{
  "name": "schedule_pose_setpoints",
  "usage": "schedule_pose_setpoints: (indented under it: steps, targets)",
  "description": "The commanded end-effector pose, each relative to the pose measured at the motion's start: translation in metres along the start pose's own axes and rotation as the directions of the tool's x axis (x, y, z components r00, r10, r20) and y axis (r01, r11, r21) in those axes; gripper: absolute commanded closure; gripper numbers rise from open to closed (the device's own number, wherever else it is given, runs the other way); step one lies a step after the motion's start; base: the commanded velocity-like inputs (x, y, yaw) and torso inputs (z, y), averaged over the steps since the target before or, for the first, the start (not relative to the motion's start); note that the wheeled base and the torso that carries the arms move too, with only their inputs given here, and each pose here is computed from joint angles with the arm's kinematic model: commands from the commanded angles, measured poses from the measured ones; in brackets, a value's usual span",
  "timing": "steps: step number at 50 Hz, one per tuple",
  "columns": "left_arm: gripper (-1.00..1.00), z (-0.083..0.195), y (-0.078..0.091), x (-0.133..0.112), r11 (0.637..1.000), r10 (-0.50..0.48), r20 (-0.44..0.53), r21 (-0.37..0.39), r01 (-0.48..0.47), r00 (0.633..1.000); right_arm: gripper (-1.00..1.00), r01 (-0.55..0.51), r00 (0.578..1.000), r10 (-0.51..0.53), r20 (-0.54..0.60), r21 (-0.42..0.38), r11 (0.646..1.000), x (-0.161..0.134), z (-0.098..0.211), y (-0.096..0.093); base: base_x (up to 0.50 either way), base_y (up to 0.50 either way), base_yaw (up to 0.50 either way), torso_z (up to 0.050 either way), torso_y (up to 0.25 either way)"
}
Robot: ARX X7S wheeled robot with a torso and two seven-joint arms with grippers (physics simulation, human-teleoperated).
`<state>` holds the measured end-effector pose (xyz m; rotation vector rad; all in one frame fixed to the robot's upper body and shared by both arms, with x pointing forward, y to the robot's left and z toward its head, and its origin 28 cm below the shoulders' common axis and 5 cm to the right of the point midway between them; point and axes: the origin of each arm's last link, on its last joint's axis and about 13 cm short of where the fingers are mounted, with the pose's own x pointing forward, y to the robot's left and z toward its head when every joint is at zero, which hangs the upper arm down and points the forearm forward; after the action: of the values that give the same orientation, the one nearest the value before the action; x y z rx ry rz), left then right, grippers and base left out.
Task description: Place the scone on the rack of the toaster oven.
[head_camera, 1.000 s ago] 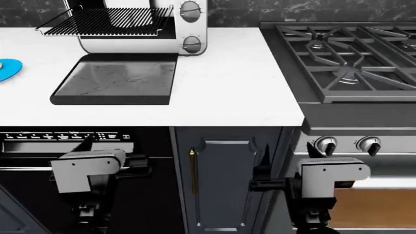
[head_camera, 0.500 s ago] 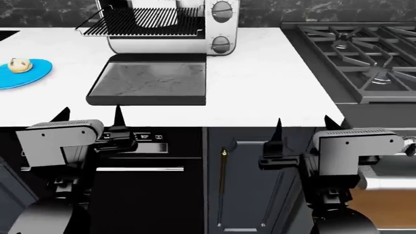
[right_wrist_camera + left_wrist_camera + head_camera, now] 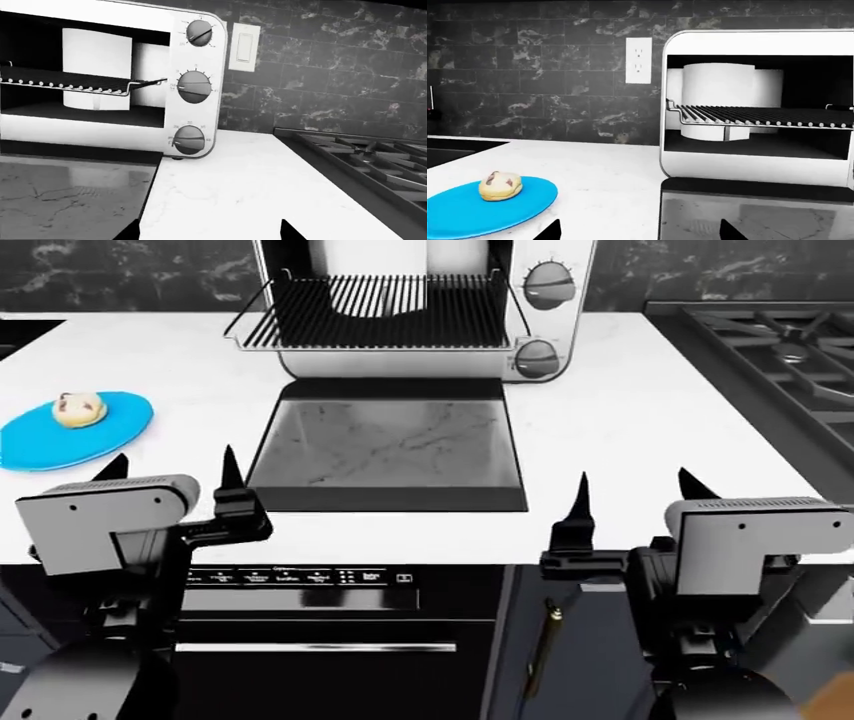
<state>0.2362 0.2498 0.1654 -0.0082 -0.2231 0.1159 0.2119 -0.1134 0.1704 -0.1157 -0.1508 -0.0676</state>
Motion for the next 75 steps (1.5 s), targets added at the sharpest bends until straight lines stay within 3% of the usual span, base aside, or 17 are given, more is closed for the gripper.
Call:
schedule_pose_setpoints:
  steps: [1, 20, 37, 44, 50, 57, 66, 75]
  targets:
    - [-1.0, 0.002, 0.001, 0.002, 1.0, 0.017, -0.009, -0.013, -0.017, 1.0, -1.0, 0.014, 1.0, -0.014, 0.007, 0.024, 1.0, -0.002, 0.002, -0.005, 0.5, 0.0, 0.0, 0.0, 0.0]
    - [-1.0, 0.003, 0.011, 0.004, 0.998, 0.065, -0.018, -0.022, -0.065, 0.998, -1.0, 0.037, 0.999, -0.037, 0.0, 0.015, 0.999, -0.002, 0.002, -0.009, 0.5, 0.04, 0.0, 0.0, 0.0]
    - [-1.0, -0.003, 0.018, 0.001, 0.996, 0.083, -0.014, 0.012, -0.083, 0.996, -1.0, 0.065, 0.998, -0.065, 0.01, 0.019, 0.998, -0.005, 0.003, -0.012, 0.0, 0.0, 0.0, 0.0, 0.001]
    - [-1.0, 0.012, 0.023, 0.006, 0.996, 0.077, -0.017, 0.042, -0.076, 0.997, -1.0, 0.079, 0.997, -0.079, 0.0, 0.015, 0.997, -0.005, 0.003, -0.015, 0.0, 0.0, 0.0, 0.0, 0.0]
    - [-1.0, 0.022, 0.03, 0.014, 0.993, 0.095, -0.057, 0.076, -0.09, 0.994, -1.0, 0.089, 0.996, -0.089, -0.001, 0.015, 0.996, -0.005, 0.005, -0.017, 0.0, 0.0, 0.0, 0.0, 0.0]
    - [-1.0, 0.035, 0.042, 0.027, 0.976, 0.196, -0.095, 0.111, -0.185, 0.976, -1.0, 0.092, 0.996, -0.092, -0.01, 0.014, 0.996, -0.005, 0.004, -0.017, 0.0, 0.0, 0.0, 0.0, 0.0]
    - [-1.0, 0.047, 0.049, 0.041, 0.961, 0.259, -0.148, 0.137, -0.24, 0.954, -1.0, 0.095, 0.995, -0.095, -0.008, 0.016, 0.995, -0.005, 0.006, -0.018, 0.0, 0.0, 0.0, 0.0, 0.0]
    - [-1.0, 0.059, 0.062, 0.07, 0.936, 0.342, -0.192, 0.157, -0.315, 0.92, -1.0, 0.093, 0.996, -0.093, -0.007, 0.016, 0.995, -0.005, 0.006, -0.018, 0.0, 0.0, 0.0, 0.0, 0.0]
